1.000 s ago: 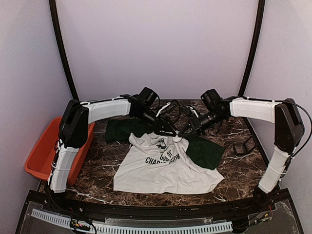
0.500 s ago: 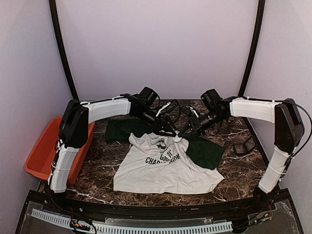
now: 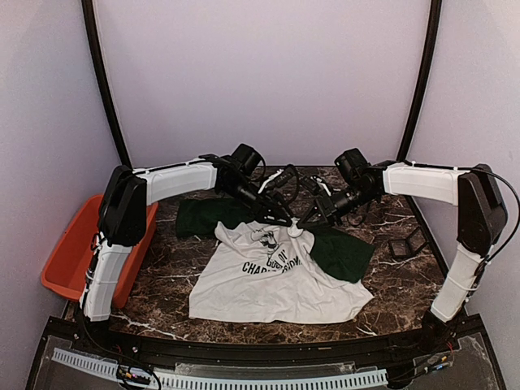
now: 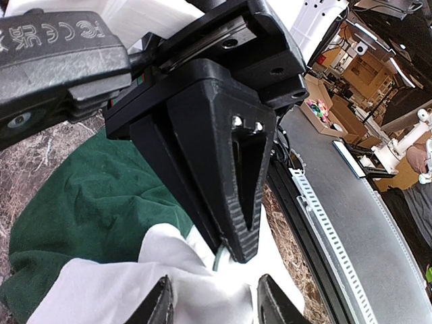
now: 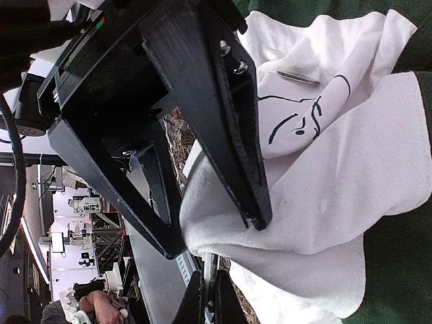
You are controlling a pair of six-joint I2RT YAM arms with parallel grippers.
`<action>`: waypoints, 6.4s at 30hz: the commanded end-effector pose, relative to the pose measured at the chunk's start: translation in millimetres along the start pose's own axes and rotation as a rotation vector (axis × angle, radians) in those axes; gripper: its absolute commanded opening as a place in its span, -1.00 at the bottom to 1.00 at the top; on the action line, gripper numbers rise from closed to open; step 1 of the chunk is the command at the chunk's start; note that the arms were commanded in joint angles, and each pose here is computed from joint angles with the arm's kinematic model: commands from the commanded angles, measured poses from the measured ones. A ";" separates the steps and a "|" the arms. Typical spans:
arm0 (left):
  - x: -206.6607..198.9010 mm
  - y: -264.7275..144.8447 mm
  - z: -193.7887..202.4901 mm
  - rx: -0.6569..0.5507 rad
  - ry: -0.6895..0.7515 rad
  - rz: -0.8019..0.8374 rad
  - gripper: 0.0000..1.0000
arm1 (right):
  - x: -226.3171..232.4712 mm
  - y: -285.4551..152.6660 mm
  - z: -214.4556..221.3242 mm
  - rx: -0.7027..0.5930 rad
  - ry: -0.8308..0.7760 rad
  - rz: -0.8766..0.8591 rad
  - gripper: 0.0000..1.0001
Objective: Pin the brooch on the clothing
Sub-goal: Pin the brooch to the flattened clothing.
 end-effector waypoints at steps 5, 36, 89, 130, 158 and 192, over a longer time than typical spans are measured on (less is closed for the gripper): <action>-6.9 6.6 2.5 0.018 -0.004 0.030 -0.19 | 13.4 -3.4 -6.3 -0.015 -0.051 -0.036 -1.00; -5.5 -3.2 2.0 0.020 0.004 0.015 -0.30 | 17.3 -6.4 -7.6 -0.021 -0.063 -0.057 -1.00; -15.3 23.6 7.7 0.085 0.022 0.035 -0.55 | 8.2 -2.9 -7.8 -0.014 -0.034 -0.011 -1.00; -19.5 35.9 5.9 0.146 0.046 -0.009 -0.56 | -3.1 2.3 -10.6 0.000 0.012 0.061 -1.00; -19.2 44.1 -0.4 0.151 0.046 -0.058 -0.53 | 4.8 -10.2 -25.2 -0.040 0.056 0.071 -1.00; -6.3 49.3 6.4 0.238 0.060 -0.231 -0.59 | 18.3 -21.8 -33.6 -0.082 0.093 -0.009 -1.00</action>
Point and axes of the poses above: each gripper's point midway between its finger pads, its own y axis out along the fingers, its own x axis along the line the jaws close on, z = x × y, the point moved 8 cm from there along -y, back along the fingers, and after that the axes turned 6 degrees about -y, right-handed, at the moved point
